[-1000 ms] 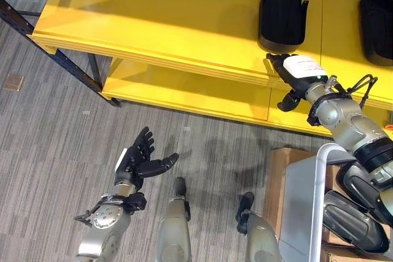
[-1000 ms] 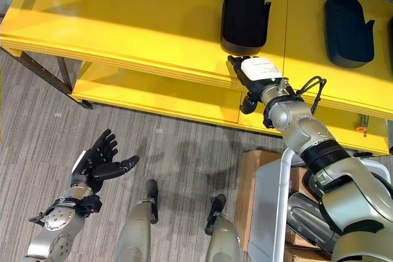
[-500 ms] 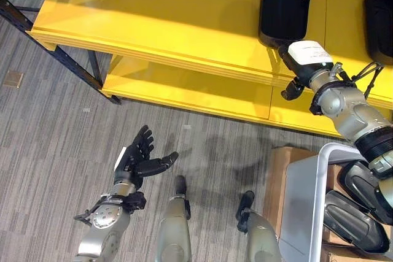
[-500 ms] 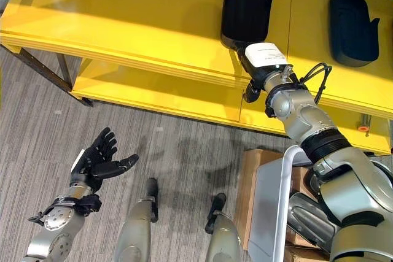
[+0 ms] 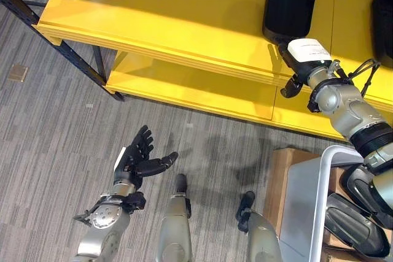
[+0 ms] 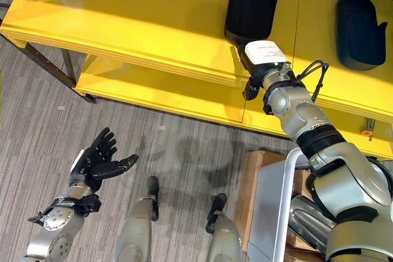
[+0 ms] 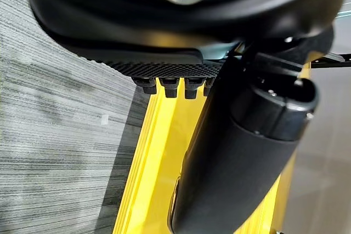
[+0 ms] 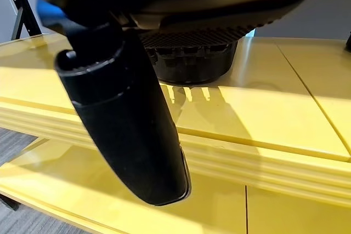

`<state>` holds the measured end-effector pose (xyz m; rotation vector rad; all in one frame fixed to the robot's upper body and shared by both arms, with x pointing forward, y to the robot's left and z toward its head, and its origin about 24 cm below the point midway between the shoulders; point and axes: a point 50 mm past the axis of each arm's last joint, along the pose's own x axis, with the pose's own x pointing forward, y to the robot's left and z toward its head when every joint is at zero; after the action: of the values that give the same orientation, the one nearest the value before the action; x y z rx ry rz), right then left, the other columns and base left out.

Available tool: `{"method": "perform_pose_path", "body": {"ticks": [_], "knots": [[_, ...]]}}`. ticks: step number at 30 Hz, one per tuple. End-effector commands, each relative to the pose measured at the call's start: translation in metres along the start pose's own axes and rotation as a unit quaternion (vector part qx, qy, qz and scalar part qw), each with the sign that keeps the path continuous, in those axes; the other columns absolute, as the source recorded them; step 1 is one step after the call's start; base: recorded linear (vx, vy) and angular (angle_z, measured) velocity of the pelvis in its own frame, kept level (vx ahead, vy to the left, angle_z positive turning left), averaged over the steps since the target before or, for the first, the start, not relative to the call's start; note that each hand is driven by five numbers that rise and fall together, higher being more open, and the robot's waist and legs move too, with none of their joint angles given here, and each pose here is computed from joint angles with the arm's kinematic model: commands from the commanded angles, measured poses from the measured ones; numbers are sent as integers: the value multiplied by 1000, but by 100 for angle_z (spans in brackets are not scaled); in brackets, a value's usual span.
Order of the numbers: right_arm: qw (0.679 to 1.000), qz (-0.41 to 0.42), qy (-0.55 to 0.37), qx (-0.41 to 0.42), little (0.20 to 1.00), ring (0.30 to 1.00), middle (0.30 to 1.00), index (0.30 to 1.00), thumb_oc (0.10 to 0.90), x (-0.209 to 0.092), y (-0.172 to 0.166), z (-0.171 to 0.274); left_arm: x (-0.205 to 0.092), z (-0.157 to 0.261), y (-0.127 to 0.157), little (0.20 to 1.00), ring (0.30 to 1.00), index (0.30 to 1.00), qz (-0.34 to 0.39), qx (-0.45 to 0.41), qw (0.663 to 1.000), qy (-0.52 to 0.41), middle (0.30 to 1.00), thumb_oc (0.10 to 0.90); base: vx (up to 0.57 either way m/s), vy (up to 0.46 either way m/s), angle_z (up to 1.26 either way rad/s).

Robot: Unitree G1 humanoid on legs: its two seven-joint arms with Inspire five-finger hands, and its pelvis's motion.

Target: Move parts from the plastic box to the shelf.

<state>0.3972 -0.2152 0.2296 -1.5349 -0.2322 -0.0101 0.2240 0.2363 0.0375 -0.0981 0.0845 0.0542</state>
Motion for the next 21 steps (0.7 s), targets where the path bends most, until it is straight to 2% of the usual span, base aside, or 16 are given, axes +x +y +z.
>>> {"method": "perform_pose_path", "body": {"ticks": [1,21], "knots": [[992,-123,-8,-17,1000,1000,1000,1000,900,11,-73,9,-2,41,-3,1000,1000,1000,-25,-5,994,-106,1000,900,0,0,0],[991,-131,6,-31,1000,1000,1000,1000,900,12,-79,4,-1,42,-2,1000,1000,1000,-24,-9,994,-107,1000,900,0,0,0]]}}
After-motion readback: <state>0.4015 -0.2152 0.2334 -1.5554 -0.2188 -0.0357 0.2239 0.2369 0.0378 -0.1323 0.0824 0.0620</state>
